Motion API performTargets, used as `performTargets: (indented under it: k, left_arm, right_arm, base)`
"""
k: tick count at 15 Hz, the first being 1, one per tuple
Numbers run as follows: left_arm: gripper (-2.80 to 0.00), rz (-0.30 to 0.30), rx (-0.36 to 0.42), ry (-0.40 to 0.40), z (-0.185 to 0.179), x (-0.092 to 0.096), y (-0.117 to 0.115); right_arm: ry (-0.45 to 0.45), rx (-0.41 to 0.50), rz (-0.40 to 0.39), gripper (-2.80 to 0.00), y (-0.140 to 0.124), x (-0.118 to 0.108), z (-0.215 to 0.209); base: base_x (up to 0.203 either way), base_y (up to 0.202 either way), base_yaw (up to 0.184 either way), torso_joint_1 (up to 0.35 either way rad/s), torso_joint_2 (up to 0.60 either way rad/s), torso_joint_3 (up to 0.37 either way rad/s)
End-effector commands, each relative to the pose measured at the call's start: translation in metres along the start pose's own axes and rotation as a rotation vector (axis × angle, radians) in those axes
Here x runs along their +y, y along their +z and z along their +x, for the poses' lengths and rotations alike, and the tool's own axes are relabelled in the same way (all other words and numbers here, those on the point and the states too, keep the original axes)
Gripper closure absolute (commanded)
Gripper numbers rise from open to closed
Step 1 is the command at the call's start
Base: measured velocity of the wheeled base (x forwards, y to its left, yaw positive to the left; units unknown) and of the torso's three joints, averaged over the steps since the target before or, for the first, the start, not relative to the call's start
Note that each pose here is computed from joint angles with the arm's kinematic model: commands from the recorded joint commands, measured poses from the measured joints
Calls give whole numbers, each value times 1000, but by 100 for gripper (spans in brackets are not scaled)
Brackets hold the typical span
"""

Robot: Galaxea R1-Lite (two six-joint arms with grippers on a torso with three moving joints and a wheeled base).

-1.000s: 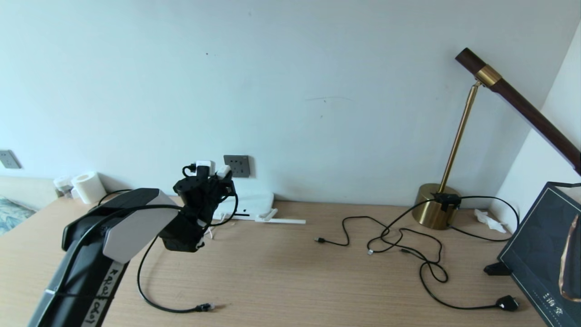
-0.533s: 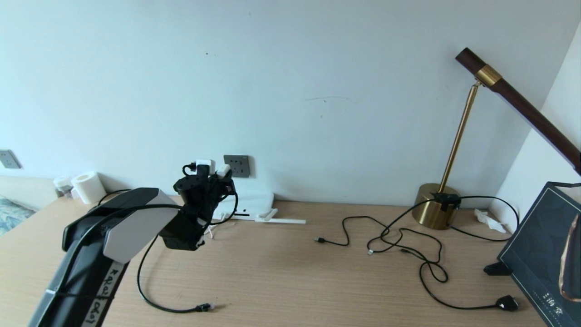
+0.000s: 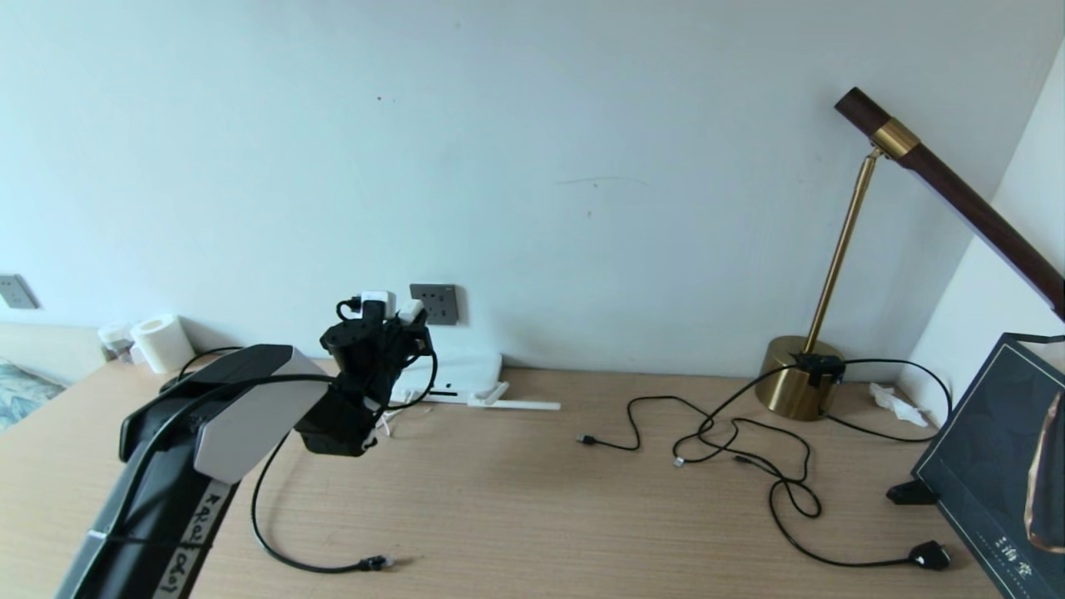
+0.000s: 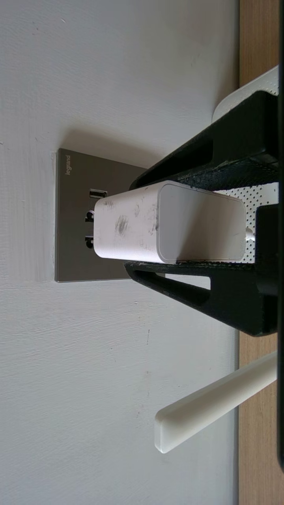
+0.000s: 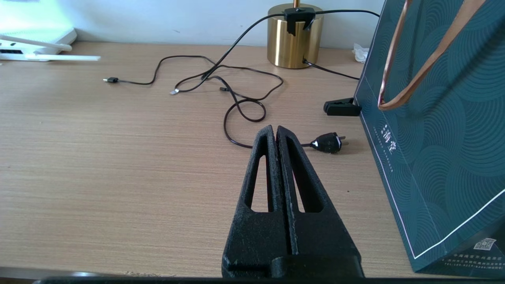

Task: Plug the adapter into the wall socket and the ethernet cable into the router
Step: Plug plug into socket

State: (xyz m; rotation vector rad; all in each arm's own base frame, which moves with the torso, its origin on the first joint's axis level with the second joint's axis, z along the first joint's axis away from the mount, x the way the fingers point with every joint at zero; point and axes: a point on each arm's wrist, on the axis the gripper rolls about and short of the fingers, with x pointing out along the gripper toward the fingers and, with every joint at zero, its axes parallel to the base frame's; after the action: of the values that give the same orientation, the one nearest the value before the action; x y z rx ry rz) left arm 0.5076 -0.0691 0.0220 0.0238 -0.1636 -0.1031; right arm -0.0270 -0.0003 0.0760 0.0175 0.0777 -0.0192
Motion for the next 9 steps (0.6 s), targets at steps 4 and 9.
performTargets:
  k: [4, 9]
  left_arm:
    - [0, 0, -8, 1, 0, 0, 1]
    - [0, -1, -9, 2, 2, 0, 1]
  right_arm:
    - [0, 0, 0, 0, 0, 0, 0]
    - [0, 0, 0, 0, 0, 0, 0]
  base:
    - [0, 0, 0, 0, 0, 0]
    - [0, 0, 0, 0, 0, 0]
